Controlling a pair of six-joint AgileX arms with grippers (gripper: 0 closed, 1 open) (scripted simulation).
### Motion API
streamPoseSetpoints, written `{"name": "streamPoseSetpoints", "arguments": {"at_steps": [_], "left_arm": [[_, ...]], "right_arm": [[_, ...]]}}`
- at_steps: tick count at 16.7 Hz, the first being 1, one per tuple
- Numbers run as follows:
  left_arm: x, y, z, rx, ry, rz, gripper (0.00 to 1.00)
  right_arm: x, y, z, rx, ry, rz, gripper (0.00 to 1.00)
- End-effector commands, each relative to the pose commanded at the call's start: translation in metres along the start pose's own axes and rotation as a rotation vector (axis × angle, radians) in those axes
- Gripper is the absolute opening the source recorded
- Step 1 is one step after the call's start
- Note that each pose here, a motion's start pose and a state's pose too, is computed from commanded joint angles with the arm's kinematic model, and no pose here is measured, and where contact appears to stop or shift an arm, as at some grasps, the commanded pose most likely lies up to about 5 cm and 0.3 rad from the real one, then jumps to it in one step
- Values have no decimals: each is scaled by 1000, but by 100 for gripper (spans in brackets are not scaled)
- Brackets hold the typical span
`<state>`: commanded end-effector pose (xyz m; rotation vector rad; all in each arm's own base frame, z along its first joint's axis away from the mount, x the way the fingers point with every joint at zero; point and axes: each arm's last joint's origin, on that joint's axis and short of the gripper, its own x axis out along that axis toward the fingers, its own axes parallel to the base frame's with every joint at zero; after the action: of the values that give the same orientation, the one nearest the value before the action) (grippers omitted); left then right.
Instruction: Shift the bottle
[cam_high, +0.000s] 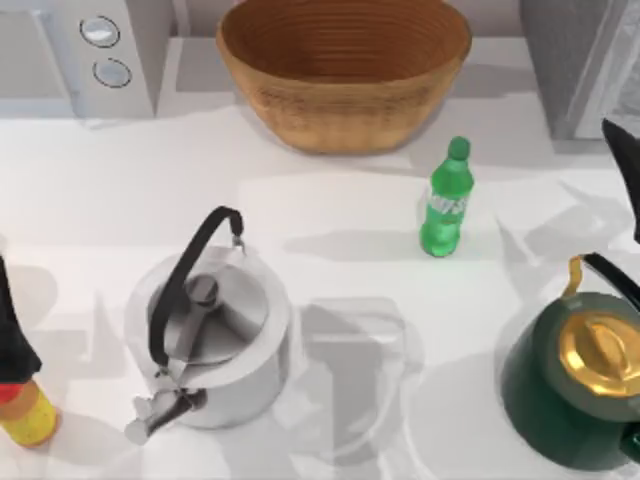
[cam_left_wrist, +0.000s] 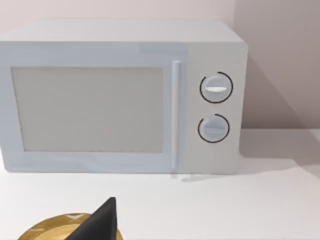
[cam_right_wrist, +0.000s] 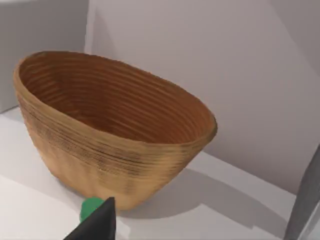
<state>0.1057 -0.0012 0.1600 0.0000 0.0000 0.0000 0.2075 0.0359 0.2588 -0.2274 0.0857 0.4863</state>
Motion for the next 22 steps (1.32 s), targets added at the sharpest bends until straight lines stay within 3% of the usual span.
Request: {"name": "streamPoseSetpoints", "arguments": {"at_steps": [4,8,11,17,22], "left_arm": [[0,0,0,0,0,0,100],[0,0,0,0,0,0,100],[0,0,0,0,0,0,100],[0,0,0,0,0,0,100],[0,0,0,0,0,0,100]], "right_arm": [[70,2,-28,25,191,189,100],[104,14,-67,67,364,300,100],[108,20,-82,86,430,327,100],[112,15,-74,81,408,316,100],[147,12,-79,87,425,323,100]]}}
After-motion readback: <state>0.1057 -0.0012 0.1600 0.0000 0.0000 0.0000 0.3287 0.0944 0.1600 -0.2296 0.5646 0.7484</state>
